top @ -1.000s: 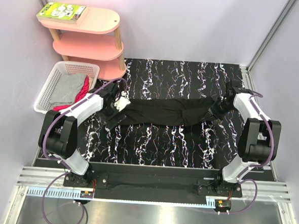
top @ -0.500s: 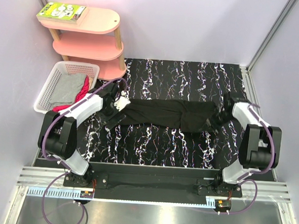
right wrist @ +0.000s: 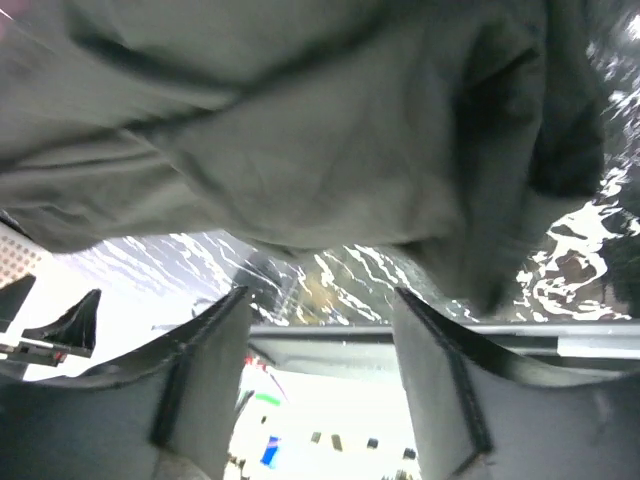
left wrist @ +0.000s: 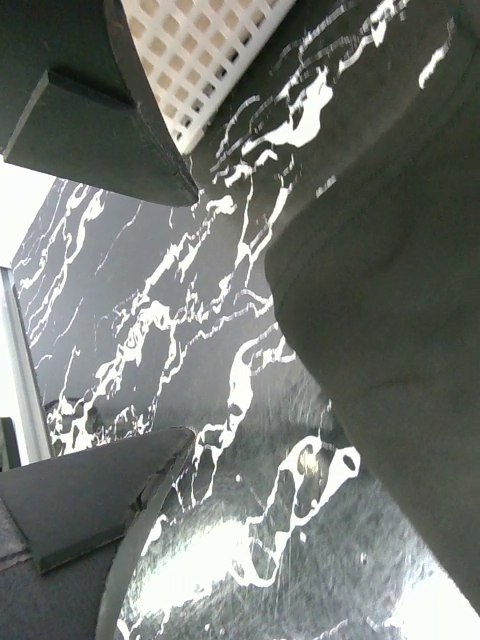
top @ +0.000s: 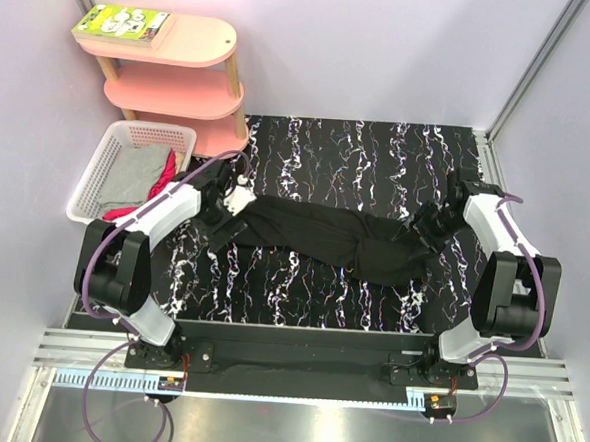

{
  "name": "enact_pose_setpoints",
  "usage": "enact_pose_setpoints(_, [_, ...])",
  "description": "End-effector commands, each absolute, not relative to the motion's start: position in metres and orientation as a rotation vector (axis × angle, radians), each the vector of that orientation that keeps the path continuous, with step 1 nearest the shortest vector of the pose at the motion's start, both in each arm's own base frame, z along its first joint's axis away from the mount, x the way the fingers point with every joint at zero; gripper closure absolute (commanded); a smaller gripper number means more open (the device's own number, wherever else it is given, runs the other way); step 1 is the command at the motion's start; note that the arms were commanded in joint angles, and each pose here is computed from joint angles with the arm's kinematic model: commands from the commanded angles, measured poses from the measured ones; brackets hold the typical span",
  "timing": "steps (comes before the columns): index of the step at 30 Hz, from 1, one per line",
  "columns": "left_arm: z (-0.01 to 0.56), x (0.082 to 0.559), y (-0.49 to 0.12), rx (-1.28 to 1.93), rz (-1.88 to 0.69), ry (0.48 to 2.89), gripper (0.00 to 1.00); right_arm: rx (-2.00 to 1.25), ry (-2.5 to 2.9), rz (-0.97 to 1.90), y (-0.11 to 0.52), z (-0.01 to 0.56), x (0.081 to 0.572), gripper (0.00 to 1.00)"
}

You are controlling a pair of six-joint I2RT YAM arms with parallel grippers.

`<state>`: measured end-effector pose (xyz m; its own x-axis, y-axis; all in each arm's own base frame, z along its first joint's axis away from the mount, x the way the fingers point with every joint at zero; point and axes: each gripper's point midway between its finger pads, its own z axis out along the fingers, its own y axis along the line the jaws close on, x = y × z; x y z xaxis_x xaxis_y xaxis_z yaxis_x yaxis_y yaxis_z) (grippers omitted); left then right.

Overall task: Fold and stack the t-shirts
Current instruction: Fold the other side of the tshirt into a rectangle

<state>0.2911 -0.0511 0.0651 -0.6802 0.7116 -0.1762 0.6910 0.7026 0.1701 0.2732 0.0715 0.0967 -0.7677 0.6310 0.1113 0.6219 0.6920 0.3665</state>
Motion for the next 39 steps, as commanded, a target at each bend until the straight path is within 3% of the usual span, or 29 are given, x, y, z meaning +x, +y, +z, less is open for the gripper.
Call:
enact_pose_setpoints(1, [0.079, 0.316, -0.032, 1.020, 0.172, 2.662, 0.01, 1.031, 2.890, 0.499, 0.060, 0.099, 0.266, 0.30])
enact_pose_setpoints(9, [0.086, 0.341, -0.033, 0.915, 0.119, 2.683, 0.01, 1.043, 2.815, 0.629, 0.070, 0.118, 0.300, 0.31])
enact_pose_setpoints(21, [0.112, 0.391, -0.073, 0.865, 0.072, 2.607, 0.01, 1.028, 2.926, 0.476, 0.058, 0.074, 0.264, 0.35])
enact_pose_setpoints(31, [0.088, 0.390, -0.086, 0.951, 0.080, 2.643, 0.01, 1.030, 2.898, 0.272, 0.019, 0.074, 0.275, 0.36])
enact_pose_setpoints(39, [0.083, 0.378, -0.081, 0.972, 0.094, 2.654, 0.01, 1.056, 2.863, 0.289, 0.011, 0.073, 0.301, 0.37])
